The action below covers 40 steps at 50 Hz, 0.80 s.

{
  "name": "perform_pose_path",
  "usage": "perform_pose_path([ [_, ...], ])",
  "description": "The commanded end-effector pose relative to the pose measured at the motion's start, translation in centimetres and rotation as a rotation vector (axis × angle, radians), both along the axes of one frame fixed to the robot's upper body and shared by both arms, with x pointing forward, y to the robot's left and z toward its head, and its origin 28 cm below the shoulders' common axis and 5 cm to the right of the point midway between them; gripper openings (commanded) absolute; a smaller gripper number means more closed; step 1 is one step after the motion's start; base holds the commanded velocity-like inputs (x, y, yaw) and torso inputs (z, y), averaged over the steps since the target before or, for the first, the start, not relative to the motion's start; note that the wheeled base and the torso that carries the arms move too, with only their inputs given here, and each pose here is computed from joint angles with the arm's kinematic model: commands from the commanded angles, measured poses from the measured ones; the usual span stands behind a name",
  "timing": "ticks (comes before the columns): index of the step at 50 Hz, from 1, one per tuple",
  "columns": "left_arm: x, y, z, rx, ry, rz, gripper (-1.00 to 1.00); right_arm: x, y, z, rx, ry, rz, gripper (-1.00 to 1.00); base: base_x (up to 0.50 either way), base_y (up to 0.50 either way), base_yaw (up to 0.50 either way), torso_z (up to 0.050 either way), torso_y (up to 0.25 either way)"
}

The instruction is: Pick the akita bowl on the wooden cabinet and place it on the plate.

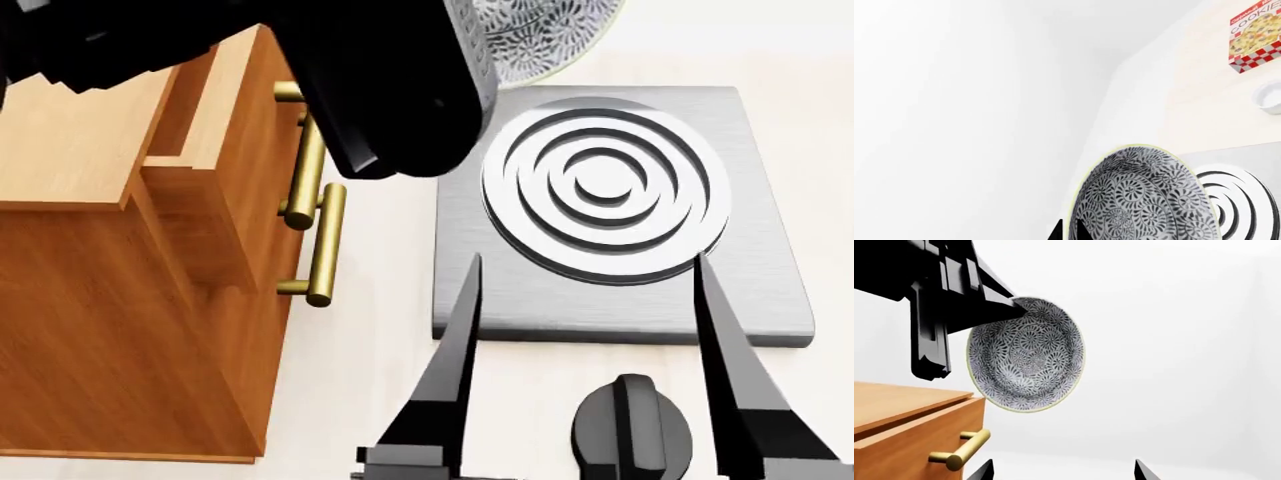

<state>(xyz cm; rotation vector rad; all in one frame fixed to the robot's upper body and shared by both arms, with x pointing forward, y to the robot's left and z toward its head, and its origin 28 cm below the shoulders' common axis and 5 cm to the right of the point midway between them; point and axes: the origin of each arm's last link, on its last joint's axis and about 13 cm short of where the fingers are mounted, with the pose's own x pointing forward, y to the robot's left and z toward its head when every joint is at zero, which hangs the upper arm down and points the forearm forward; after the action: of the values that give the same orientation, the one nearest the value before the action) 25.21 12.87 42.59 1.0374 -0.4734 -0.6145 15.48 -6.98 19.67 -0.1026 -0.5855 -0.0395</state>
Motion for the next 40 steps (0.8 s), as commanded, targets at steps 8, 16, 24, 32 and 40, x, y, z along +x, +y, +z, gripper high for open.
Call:
perform_pose_path([
  [8, 0.0, 0.7, -0.1, -0.015, -0.025, 0.005, -1.00, 0.1, 0.5, 0.7, -0.023, -0.017, 0.022, 1.00, 0.00, 0.00, 0.00, 0.000, 0.001],
  [16, -0.8, 1.5, -0.1, -0.001, -0.011, -0.036, -1.00, 0.6, 0.1, 0.7, -0.021, -0.009, 0.002, 1.00, 0.00, 0.00, 0.00, 0.000, 0.000],
  [24, -1.0, 1.9, -0.5, 0.011, 0.001, -0.047, -1.00, 0.8, 0.1, 0.8, -0.030, -0.014, -0.010, 1.00, 0.00, 0.00, 0.00, 0.000, 0.000],
  [32, -0.9, 1.9, -1.0, 0.013, 0.011, -0.050, -1.00, 1.1, -0.1, 1.0, -0.036, -0.014, -0.019, 1.00, 0.00, 0.00, 0.00, 0.000, 0.001],
  [40, -0.9, 1.8, -1.2, 0.017, 0.016, -0.060, -1.00, 1.4, 0.0, 1.2, -0.039, -0.016, -0.014, 1.00, 0.00, 0.00, 0.00, 0.000, 0.000],
])
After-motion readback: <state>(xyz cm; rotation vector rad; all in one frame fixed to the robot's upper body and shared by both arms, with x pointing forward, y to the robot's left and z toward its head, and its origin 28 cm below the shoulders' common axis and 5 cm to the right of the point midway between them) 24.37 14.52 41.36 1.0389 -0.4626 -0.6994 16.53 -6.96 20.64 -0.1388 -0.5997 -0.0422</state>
